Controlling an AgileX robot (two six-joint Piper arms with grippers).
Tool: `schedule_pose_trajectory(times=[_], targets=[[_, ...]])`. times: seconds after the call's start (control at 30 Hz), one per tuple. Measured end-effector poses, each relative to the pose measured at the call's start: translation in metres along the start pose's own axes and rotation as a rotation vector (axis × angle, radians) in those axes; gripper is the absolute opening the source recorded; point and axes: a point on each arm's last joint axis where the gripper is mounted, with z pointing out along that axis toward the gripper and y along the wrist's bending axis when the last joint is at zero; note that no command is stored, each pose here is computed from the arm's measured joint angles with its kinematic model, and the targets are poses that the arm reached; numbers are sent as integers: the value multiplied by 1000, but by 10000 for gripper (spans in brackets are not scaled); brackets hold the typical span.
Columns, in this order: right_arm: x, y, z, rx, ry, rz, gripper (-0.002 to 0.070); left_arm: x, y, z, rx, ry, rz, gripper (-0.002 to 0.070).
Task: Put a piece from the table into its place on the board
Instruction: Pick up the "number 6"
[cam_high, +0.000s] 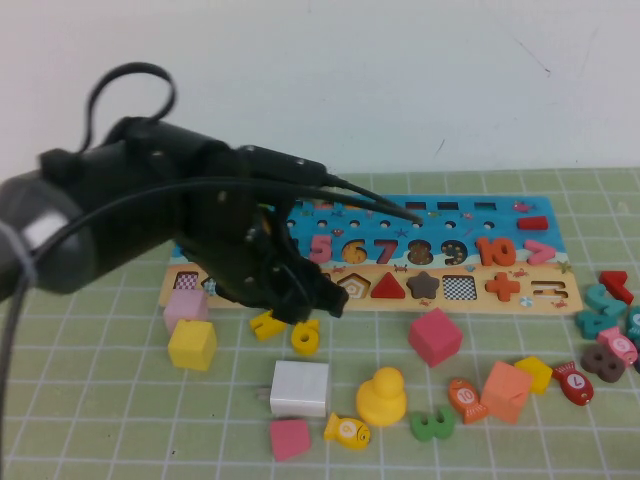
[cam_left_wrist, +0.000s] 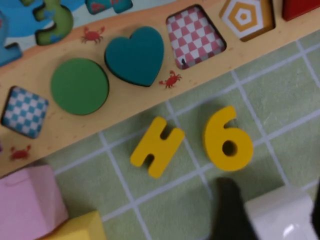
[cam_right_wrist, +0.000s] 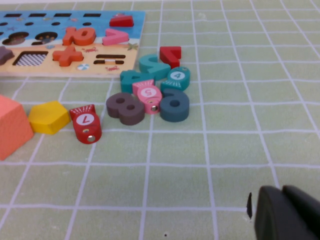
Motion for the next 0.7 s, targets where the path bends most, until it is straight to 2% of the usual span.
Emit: schedule_pose_trajectory(times=[0.1, 0.2, 0.7], targets=[[0, 0, 0, 0, 0, 0, -3, -6, -3, 14, -8, 38, 0, 410], [0, 0, 0, 0, 0, 0, -3, -10, -3, 28, -13, 69, -3, 463], [0, 0, 0, 0, 0, 0, -3, -19, -2, 75, -35, 126, 8, 426]])
